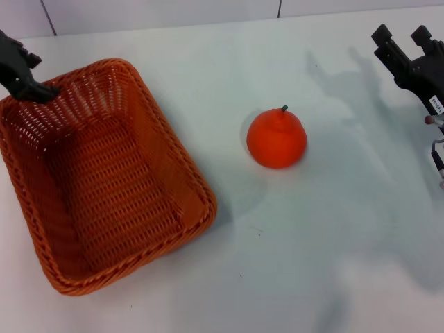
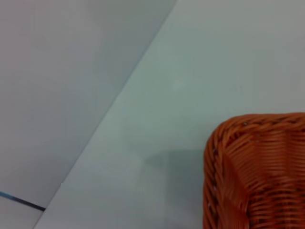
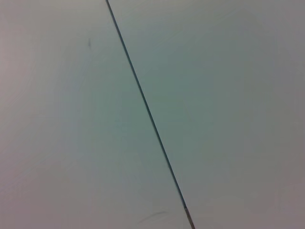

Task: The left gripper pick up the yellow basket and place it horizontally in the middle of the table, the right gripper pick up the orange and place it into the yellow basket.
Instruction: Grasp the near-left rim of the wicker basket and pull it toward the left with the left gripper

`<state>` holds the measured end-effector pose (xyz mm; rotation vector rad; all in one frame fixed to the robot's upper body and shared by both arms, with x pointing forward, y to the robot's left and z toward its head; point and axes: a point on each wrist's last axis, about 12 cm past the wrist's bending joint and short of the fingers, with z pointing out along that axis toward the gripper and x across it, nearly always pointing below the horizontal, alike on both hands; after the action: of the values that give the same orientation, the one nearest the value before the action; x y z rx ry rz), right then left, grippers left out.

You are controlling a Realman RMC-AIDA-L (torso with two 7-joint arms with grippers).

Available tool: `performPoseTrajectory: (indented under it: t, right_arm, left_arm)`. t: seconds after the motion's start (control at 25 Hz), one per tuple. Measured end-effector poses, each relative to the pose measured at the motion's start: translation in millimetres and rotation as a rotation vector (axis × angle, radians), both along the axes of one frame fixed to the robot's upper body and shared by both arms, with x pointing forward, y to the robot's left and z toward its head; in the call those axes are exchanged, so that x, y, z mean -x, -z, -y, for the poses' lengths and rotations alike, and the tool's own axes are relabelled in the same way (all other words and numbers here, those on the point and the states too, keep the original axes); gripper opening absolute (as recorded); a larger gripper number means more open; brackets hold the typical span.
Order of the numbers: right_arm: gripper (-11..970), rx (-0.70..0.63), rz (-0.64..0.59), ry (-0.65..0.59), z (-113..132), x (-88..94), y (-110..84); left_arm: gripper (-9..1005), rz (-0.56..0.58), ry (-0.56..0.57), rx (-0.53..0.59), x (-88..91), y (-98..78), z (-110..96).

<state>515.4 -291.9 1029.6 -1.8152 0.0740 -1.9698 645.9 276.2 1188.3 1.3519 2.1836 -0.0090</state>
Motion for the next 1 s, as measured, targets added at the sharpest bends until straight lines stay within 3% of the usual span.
performPoseTrajectory:
  t: [0.48, 1.0]
  right_arm:
    - [947, -0.005, -0.011, -0.029, -4, 1.6, 1.5]
    - [948, -0.008, -0.023, -0.05, -6, 5.4, 4.1]
  left_arm:
    - [632, 0.021, 0.014, -0.091, 1.2, 21.2, 18]
    - [628, 0.032, -0.01, -0.091, 5.2, 33.8, 18]
